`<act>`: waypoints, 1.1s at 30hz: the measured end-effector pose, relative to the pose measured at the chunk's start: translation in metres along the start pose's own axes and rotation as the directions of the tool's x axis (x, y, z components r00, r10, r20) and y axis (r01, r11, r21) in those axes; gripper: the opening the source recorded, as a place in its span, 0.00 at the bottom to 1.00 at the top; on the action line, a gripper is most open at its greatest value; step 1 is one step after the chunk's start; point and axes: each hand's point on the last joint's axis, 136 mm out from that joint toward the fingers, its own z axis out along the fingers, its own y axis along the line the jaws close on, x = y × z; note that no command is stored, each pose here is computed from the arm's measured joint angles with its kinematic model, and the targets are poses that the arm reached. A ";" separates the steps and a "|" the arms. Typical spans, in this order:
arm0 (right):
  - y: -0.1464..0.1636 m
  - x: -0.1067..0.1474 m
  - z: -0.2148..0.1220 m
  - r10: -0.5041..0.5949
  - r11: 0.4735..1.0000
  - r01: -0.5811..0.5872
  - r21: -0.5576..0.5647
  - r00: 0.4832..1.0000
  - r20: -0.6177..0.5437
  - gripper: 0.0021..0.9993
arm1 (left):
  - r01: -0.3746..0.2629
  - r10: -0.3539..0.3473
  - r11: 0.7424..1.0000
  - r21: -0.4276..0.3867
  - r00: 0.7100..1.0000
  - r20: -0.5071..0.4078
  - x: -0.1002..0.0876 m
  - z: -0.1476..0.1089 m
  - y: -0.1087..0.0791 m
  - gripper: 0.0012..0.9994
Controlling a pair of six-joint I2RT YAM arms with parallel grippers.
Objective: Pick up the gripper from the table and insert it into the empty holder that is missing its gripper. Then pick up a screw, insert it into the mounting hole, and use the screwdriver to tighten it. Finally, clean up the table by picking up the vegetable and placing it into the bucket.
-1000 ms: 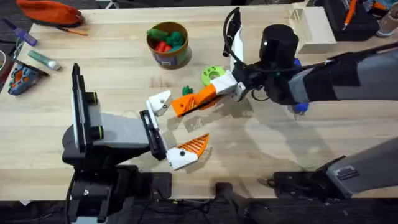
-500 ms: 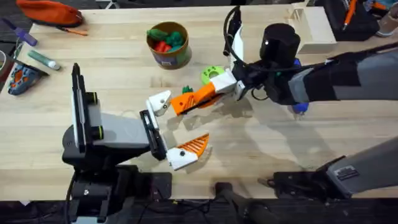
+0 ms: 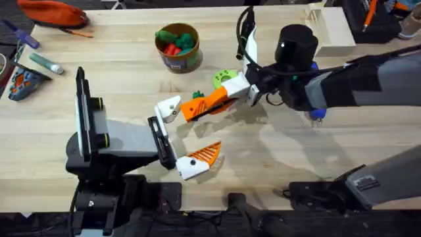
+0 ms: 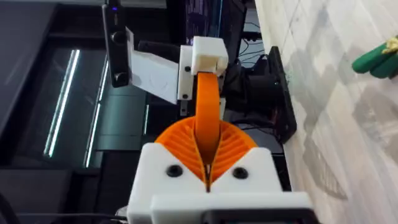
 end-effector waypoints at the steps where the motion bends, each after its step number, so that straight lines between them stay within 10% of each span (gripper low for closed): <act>1: 0.000 0.000 0.000 0.001 1.000 -0.001 0.000 1.000 0.000 0.01 | 0.000 0.000 1.000 0.000 1.000 0.000 0.000 0.000 0.000 0.99; 33: 0.002 -0.002 0.003 0.043 0.999 -0.043 0.003 0.999 0.010 0.01 | 0.000 0.000 1.000 0.000 1.000 0.000 0.000 0.000 0.000 0.99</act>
